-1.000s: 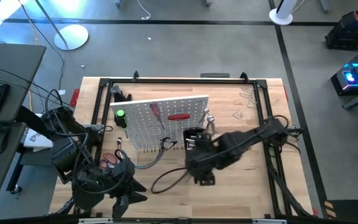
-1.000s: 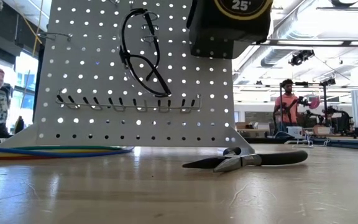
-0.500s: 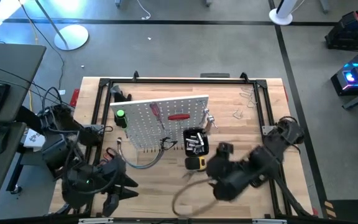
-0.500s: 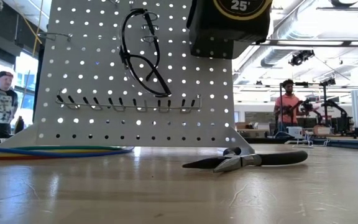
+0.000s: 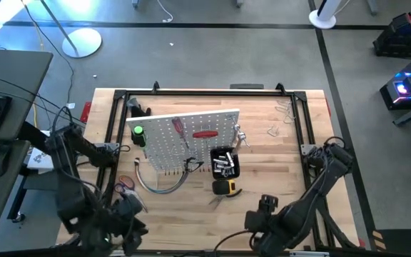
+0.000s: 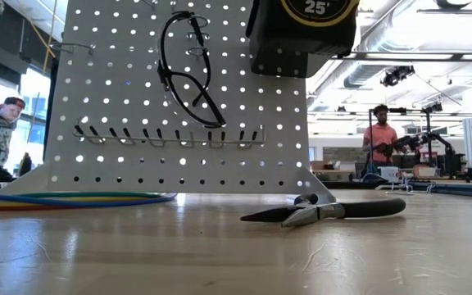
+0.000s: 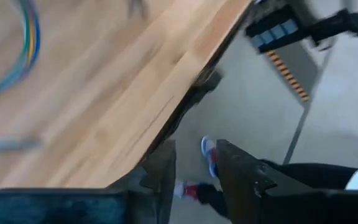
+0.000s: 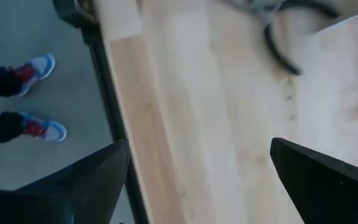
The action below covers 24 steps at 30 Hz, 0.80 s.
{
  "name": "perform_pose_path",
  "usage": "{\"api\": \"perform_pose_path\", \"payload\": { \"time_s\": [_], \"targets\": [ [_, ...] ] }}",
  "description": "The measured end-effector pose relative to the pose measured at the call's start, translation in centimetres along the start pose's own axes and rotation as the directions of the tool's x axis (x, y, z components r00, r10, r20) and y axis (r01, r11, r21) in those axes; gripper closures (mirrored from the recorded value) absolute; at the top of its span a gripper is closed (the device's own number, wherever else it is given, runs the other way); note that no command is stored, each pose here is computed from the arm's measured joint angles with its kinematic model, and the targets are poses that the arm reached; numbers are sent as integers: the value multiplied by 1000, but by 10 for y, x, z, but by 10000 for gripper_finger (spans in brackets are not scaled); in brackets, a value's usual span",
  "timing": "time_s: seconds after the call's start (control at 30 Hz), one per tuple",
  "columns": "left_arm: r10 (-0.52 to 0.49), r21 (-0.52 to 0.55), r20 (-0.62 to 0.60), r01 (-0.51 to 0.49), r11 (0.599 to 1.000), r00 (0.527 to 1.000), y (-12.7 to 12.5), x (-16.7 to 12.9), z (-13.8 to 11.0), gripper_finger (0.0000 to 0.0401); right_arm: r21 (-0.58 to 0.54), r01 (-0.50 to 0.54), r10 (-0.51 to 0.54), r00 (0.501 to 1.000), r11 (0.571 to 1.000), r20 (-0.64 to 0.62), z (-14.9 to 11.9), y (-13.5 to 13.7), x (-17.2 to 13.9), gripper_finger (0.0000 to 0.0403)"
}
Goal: Hang tools onto peg board
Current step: Hang the plier on the peg board
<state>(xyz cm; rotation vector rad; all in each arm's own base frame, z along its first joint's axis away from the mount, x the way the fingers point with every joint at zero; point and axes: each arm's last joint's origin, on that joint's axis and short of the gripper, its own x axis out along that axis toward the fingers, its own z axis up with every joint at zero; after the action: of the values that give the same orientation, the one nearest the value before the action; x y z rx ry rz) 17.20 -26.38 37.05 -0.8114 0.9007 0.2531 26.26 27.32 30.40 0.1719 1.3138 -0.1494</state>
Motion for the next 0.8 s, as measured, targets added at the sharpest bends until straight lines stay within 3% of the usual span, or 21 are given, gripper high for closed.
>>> {"api": "perform_pose_path", "payload": {
  "time_s": [0.2, 0.43, 0.6, 0.8],
  "targets": [
    [34, -131, -155, -55, 990, 987, 17, 43, -25, 336, 9, -61, 62, 996, 998, -64, -16, 7, 31, 18],
    [61, -168, -204, -96, 981, 977, 29, 61, -36, 359, 173, -148, 170, 978, 974, -125, -51, 22, 68, 18],
    [68, -107, -188, -89, 990, 980, 32, 55, -25, 371, 348, -189, 221, 974, 918, -55, -69, 22, 64, 18],
    [131, -52, -149, -140, 989, 980, 43, 45, 3, 391, 412, -164, 196, 980, 896, -35, -78, 22, 63, 18]
  ]
}}
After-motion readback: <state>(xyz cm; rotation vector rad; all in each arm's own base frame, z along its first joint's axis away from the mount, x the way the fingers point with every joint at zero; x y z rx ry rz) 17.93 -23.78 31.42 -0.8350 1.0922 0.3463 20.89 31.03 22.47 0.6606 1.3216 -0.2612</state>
